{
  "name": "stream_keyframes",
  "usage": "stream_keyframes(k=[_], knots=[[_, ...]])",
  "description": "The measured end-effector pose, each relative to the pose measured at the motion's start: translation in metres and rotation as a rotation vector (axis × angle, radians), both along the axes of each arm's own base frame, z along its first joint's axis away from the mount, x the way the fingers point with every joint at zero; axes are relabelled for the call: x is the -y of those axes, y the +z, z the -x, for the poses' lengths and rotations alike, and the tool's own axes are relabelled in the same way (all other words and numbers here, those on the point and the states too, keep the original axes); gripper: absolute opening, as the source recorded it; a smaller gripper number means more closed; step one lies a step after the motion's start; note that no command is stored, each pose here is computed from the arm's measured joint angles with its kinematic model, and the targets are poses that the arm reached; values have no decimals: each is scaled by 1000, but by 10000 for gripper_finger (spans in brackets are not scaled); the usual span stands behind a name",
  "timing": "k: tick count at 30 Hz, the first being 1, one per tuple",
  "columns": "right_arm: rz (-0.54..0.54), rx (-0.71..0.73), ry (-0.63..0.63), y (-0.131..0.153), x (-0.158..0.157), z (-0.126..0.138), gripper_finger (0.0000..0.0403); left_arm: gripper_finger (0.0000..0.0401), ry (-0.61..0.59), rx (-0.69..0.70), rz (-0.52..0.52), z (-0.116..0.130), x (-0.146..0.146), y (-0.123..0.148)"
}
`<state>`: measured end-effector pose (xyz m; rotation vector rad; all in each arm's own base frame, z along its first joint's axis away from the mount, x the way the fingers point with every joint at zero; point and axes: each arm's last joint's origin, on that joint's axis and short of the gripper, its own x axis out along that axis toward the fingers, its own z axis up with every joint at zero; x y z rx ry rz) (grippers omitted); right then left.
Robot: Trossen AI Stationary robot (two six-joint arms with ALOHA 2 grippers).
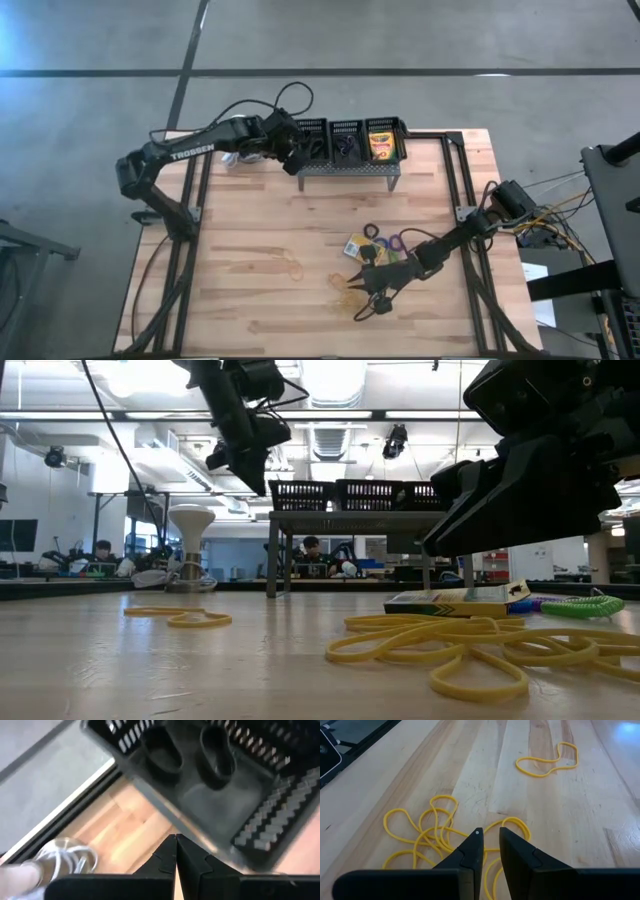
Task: Pick & Place Office Desk Supplies
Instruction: Adjust the left black bin on the shelf, then put the yellow rubber band into the left black bin on the shelf
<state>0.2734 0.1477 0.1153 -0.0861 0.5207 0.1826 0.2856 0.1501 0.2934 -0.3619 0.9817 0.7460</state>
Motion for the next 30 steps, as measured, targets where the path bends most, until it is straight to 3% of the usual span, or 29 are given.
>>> stream_keyframes(k=[8, 14, 19, 24, 27, 30], knots=[[17, 9, -11, 0, 0, 0, 56, 12, -25, 0, 12, 25, 29, 33], [17, 9, -13, 0, 0, 0, 56, 12, -151, 92, -38, 29, 85, 31], [-35, -1, -41, 0, 0, 0, 55, 12, -318, 224, -84, 25, 151, -11], [-57, -9, -46, 0, 0, 0, 75, 12, -552, 505, -100, 21, 215, -68], [-90, -25, -18, 0, -1, 0, 96, 12, -689, 648, -119, 31, 243, -108], [-92, -27, -14, 0, -1, 0, 117, 12, -712, 820, -77, 42, 258, -136]])
